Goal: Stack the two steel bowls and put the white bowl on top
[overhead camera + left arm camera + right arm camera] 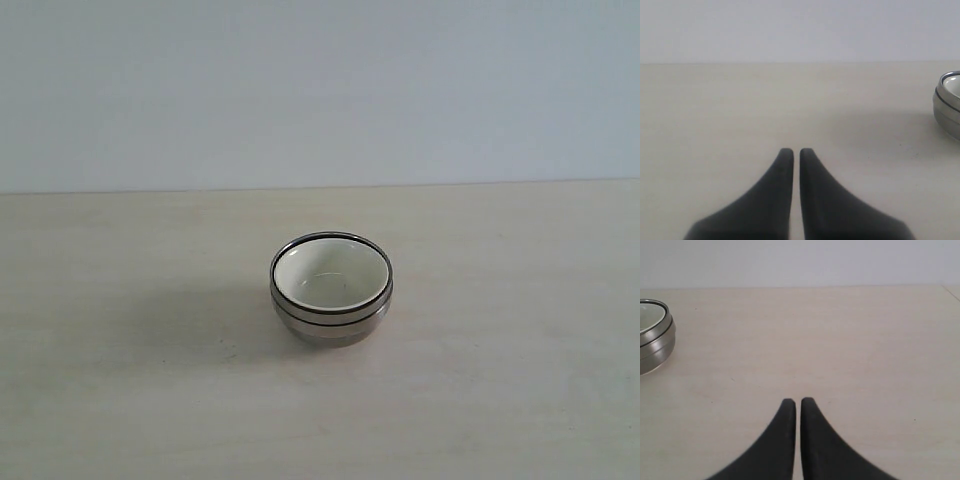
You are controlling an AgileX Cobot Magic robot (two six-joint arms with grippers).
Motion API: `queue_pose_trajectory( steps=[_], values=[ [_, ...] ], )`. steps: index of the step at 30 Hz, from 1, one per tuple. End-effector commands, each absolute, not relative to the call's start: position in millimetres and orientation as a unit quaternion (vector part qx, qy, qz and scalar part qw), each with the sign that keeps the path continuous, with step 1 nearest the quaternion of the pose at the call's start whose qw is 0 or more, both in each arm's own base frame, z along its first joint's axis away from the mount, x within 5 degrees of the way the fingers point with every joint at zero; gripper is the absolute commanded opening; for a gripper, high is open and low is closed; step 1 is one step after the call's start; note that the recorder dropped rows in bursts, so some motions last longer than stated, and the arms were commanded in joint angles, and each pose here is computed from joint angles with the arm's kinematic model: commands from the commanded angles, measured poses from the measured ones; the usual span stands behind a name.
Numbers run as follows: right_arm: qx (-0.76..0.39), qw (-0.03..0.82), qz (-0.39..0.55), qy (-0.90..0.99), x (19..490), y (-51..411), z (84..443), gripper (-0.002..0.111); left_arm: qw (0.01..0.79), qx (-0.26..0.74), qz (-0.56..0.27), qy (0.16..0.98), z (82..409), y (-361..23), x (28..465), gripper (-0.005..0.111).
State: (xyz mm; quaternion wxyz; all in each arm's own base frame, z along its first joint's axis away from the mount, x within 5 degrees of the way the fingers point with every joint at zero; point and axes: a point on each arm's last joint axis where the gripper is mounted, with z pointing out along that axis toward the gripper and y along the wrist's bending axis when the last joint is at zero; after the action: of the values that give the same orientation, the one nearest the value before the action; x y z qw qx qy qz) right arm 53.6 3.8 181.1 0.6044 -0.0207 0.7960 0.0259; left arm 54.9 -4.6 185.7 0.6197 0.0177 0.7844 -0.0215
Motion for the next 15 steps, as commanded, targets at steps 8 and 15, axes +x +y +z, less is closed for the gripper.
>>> queue_pose_trajectory(
  steps=[8,15],
  values=[
    [-0.017,0.608,0.023,0.793,53.3,3.2,181.7,0.000,0.622,0.010,-0.027,0.783,185.0,-4.7,54.5,0.004],
    [-0.016,0.608,0.024,0.793,53.3,3.2,181.7,0.000,0.622,0.010,-0.027,0.783,185.0,-4.7,54.5,0.004]
  ],
)
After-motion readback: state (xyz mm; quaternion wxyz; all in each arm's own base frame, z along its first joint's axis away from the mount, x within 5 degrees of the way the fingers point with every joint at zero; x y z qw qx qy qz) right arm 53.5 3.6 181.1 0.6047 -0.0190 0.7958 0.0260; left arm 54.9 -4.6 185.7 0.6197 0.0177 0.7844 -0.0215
